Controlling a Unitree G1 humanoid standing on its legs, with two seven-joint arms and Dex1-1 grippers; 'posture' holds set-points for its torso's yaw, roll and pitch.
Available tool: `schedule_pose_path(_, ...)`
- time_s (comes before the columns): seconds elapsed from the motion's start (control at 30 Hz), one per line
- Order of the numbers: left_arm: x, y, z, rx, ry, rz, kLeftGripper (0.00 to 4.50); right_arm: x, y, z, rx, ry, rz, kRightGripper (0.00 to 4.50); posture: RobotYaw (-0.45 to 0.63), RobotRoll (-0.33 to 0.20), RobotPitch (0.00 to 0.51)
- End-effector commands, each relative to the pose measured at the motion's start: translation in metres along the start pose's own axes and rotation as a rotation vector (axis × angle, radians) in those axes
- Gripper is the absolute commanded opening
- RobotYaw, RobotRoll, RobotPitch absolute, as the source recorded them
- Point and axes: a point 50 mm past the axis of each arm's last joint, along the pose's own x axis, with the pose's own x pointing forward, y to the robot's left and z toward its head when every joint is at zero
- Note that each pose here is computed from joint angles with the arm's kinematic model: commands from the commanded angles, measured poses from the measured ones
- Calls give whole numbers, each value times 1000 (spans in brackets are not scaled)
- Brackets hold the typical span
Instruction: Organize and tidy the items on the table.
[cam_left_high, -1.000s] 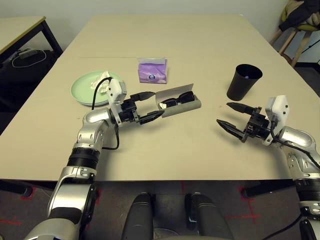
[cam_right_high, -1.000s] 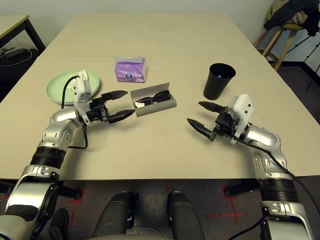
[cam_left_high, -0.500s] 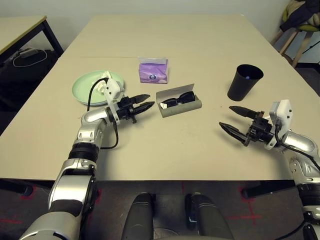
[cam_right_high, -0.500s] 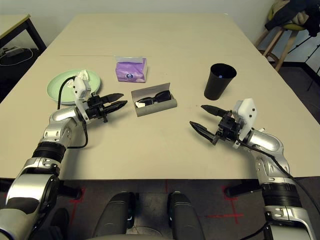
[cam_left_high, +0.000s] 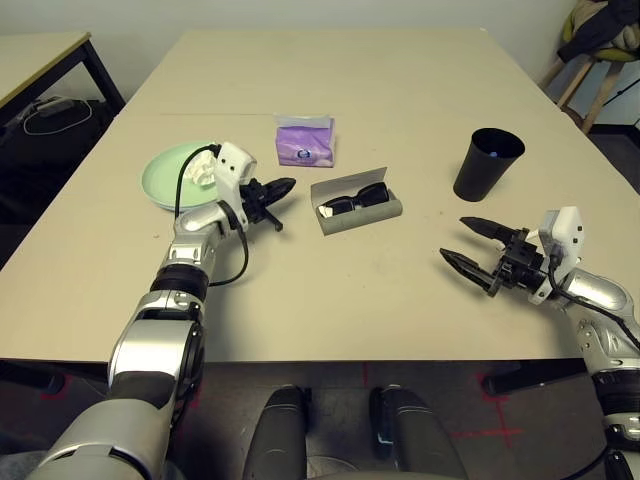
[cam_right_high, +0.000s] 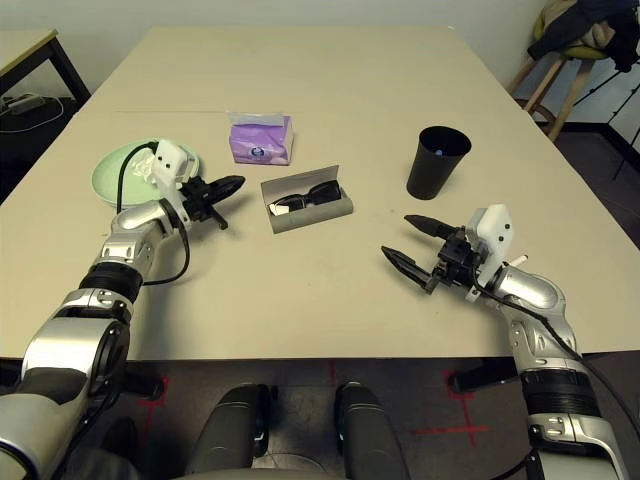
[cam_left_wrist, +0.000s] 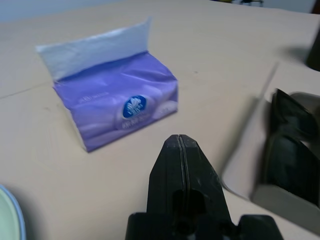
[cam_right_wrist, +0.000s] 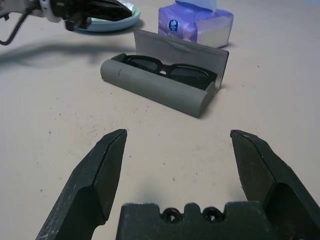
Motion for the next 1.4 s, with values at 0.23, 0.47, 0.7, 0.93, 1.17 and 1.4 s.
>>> schedule_pose_path(0.23, 21, -17, -1, 37, 72, -4, 44, 7, 3, 10, 0, -5, 8, 4500, 73, 0, 112)
schedule_pose_path(0.47, 23, -26, -2, 35, 74, -133, 44, 10, 2, 13, 17, 9, -2, 4500, 59, 0, 115)
schedule_pose_path(0.7, 16, -35, -11, 23, 115, -314, 44, 12, 2, 17, 15, 5, 1, 4500, 62, 0, 112)
schedule_pose_path(0.93, 4, -40, -21, -25, 165, -471, 44, 13, 0, 20, 9, -1, -5, 4500, 62, 0, 108)
schedule_pose_path(1.17, -10, -44, -33, -24, 285, -608, 44, 12, -1, 22, -4, 23, -10, 4500, 63, 0, 103)
schedule_pose_path(1.4, -14, -42, -14, -34, 157, -645, 44, 6, -8, 19, -14, 124, 13, 4500, 77, 0, 97)
